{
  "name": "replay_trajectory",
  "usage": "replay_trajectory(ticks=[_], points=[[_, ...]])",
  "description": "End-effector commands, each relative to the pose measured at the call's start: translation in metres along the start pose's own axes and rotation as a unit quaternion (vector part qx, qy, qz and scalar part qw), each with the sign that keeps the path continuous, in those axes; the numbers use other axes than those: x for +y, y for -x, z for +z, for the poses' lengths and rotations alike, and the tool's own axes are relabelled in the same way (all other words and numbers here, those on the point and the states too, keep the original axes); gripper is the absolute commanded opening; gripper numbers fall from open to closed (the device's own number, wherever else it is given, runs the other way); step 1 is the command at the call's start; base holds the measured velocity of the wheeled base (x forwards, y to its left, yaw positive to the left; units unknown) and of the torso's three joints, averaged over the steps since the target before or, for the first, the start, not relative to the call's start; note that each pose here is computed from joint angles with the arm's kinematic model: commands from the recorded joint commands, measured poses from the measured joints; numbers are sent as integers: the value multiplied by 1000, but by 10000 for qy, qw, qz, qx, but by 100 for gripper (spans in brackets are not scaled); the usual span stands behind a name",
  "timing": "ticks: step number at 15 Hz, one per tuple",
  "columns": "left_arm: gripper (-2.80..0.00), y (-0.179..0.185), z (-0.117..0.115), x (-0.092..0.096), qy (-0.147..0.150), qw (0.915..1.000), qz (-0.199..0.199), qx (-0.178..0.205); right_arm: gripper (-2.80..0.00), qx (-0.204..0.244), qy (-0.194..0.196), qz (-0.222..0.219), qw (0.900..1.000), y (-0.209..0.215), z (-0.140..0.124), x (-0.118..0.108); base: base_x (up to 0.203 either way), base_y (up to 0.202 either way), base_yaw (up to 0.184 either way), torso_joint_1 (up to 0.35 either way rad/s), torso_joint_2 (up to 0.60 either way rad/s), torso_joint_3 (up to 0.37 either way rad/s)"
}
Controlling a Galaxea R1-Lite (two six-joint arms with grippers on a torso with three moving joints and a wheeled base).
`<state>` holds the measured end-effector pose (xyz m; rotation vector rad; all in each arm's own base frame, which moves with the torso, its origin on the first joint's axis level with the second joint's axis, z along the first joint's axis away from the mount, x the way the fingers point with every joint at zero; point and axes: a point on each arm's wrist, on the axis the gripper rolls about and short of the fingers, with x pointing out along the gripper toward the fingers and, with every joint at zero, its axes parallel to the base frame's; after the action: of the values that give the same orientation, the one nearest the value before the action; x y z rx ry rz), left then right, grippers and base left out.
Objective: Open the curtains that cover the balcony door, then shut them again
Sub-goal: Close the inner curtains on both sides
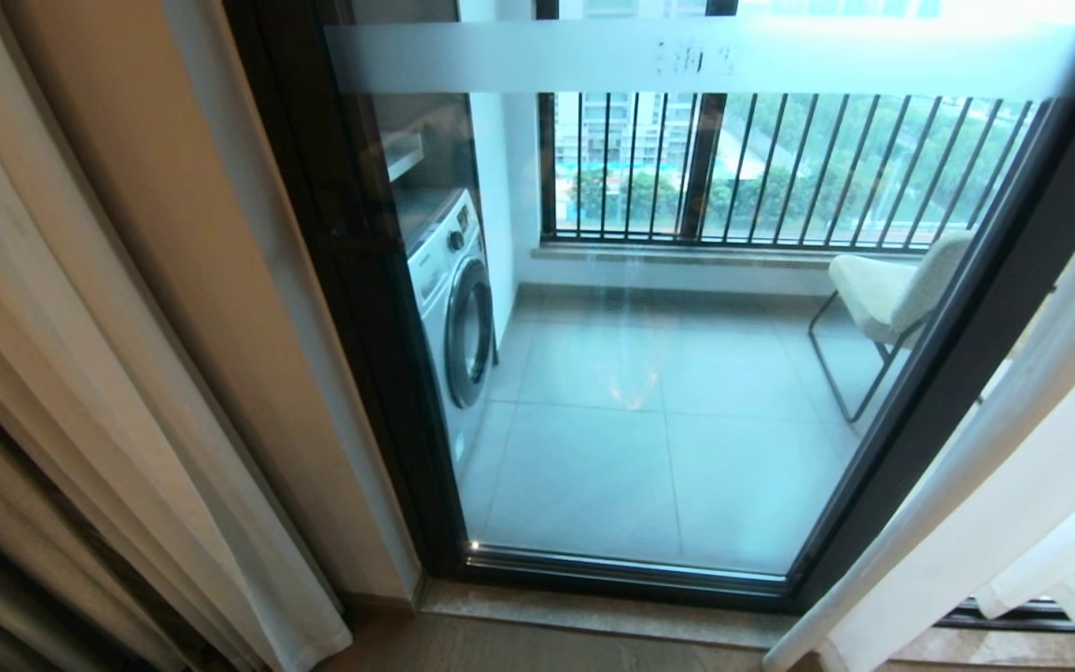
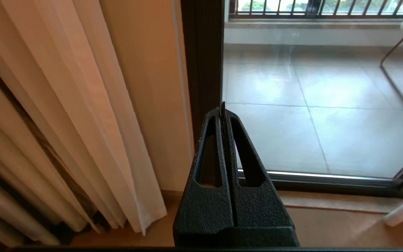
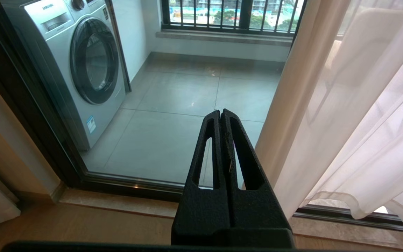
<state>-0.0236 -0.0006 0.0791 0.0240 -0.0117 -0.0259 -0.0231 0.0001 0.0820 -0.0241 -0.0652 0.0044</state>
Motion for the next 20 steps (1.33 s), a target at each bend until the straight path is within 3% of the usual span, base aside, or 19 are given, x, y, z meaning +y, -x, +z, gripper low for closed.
replay_trajectory(ticks=[1, 5, 10, 13, 15, 18, 19, 20], points=[[-280, 4, 14, 0, -20, 10000, -16, -60, -280, 3, 2, 5, 10000, 0, 0, 0, 0, 0, 0, 0, 0, 0], [-280, 3, 73, 2, 329, 9991, 139, 235, -280, 3, 2, 5, 10000, 0, 0, 0, 0, 0, 0, 0, 0, 0], [-280, -46, 143, 10, 585, 9896, 1159, 617, -280, 3, 2, 5, 10000, 0, 0, 0, 0, 0, 0, 0, 0, 0], [-280, -93, 174, 17, 773, 9787, 1830, 520, -280, 3, 2, 5, 10000, 0, 0, 0, 0, 0, 0, 0, 0, 0], [-280, -129, 185, 32, 816, 9656, 2431, 432, -280, 3, 2, 5, 10000, 0, 0, 0, 0, 0, 0, 0, 0, 0], [-280, -171, 197, 61, 792, 9508, 2993, -130, -280, 3, 2, 5, 10000, 0, 0, 0, 0, 0, 0, 0, 0, 0], [0, -177, 198, 68, 779, 9492, 3040, -240, -280, 3, 2, 5, 10000, 0, 0, 0, 0, 0, 0, 0, 0, 0], [0, -180, 196, 72, 772, 9496, 3029, -219, -280, 3, 2, 5, 10000, 0, 0, 0, 0, 0, 0, 0, 0, 0]])
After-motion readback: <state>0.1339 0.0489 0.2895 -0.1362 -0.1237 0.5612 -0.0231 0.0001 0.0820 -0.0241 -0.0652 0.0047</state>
